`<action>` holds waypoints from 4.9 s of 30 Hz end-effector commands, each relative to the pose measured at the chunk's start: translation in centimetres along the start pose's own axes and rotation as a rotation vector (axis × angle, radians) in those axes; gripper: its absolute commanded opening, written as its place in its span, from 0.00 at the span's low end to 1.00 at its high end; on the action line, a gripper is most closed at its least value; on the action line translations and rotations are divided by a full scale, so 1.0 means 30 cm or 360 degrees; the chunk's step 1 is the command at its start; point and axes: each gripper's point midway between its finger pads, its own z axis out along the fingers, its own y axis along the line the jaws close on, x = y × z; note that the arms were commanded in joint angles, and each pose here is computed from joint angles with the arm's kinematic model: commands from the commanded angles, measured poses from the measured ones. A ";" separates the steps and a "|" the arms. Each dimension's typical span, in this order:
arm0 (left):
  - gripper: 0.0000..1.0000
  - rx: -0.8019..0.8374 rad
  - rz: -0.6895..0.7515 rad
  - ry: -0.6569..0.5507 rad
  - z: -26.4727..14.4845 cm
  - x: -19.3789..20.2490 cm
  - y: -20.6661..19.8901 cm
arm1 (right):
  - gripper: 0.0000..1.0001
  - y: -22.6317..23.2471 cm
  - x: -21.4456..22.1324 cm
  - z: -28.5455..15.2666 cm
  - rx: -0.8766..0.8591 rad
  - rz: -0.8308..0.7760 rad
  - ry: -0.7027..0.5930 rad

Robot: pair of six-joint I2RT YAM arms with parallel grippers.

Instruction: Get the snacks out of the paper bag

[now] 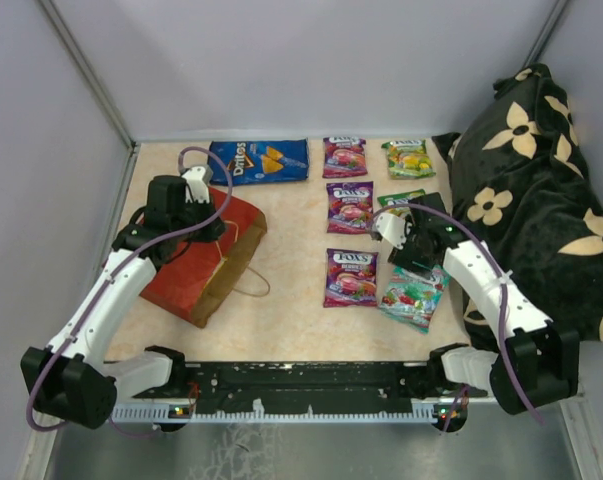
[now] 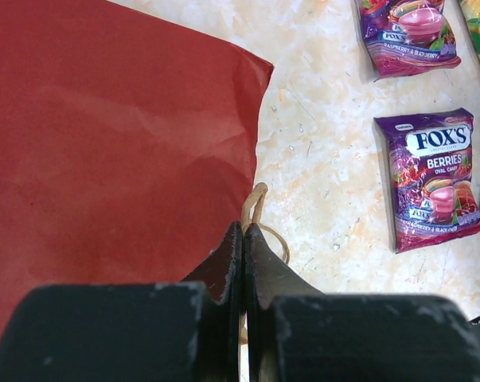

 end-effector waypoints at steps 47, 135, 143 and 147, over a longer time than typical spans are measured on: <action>0.00 -0.0139 0.0009 0.0130 0.033 0.086 0.070 | 0.99 0.245 0.067 0.161 0.0444 0.3094 0.0016; 0.00 -0.0068 0.0031 0.0183 0.054 0.075 0.032 | 0.71 -0.431 -0.077 0.532 0.0219 0.1842 0.0120; 0.00 -0.0082 0.0031 0.0179 0.050 0.064 0.032 | 0.83 -0.480 -0.094 0.492 0.0227 0.1840 0.0081; 0.00 -0.0099 0.0032 0.0155 0.042 0.038 0.032 | 0.99 -0.614 -0.192 0.321 0.0288 0.1832 -0.0175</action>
